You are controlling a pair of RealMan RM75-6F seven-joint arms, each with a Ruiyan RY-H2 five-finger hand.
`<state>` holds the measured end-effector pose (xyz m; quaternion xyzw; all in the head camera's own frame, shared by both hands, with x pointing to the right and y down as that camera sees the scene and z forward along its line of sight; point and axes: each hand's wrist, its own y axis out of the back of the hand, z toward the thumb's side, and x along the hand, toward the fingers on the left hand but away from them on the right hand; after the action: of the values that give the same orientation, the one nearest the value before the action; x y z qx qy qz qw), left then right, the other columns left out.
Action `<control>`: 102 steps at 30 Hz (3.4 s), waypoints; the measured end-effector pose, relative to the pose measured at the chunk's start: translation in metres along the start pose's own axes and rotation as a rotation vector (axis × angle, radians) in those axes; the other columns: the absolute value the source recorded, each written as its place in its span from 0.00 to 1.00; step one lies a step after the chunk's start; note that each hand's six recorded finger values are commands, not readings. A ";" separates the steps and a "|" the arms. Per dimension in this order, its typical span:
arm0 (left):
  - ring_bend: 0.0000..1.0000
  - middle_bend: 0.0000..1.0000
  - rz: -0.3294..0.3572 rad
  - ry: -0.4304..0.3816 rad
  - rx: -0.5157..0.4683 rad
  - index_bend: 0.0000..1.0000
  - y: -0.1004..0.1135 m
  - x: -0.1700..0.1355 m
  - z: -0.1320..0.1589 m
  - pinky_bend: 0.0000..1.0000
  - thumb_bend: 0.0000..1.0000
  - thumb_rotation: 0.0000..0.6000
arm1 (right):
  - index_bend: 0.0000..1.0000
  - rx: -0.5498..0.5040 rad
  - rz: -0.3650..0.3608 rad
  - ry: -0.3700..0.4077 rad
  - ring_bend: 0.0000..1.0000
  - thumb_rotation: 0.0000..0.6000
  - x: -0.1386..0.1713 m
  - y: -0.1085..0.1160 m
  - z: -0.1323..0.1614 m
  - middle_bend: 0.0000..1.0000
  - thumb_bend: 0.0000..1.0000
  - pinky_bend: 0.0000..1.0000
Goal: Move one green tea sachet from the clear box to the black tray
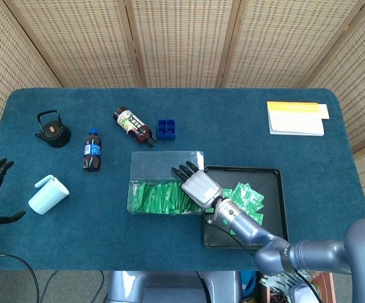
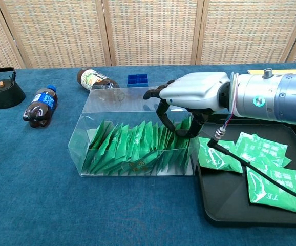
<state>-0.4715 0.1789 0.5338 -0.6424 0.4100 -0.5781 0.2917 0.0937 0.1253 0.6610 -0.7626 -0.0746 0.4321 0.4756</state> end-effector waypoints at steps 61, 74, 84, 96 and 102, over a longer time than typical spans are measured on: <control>0.00 0.00 -0.003 -0.031 -0.008 0.00 0.001 -0.007 0.005 0.00 0.11 1.00 | 0.70 0.021 -0.137 -0.123 0.00 1.00 0.140 0.045 -0.063 0.09 0.64 0.15; 0.00 0.00 -0.012 -0.025 0.004 0.00 -0.002 -0.007 0.006 0.00 0.11 1.00 | 0.69 -0.022 -0.101 -0.129 0.00 1.00 0.147 0.014 -0.073 0.09 0.64 0.15; 0.00 0.00 -0.015 -0.021 0.009 0.00 -0.003 -0.006 0.006 0.00 0.11 1.00 | 0.24 -0.024 -0.128 -0.143 0.00 1.00 0.148 0.011 -0.079 0.06 0.56 0.15; 0.00 0.00 -0.008 -0.021 0.011 0.00 -0.003 -0.009 0.005 0.00 0.11 1.00 | 0.21 -0.059 -0.220 -0.184 0.00 1.00 0.172 0.025 -0.085 0.06 0.48 0.15; 0.00 0.00 0.009 -0.022 0.014 0.00 -0.004 -0.012 0.003 0.00 0.11 1.00 | 0.11 -0.119 -0.321 -0.228 0.00 1.00 0.202 0.024 -0.089 0.00 0.14 0.03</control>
<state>-0.4673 0.1909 0.5307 -0.6449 0.4056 -0.5723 0.3033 0.2763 0.1597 0.5391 -0.7138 -0.2741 0.4290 0.4809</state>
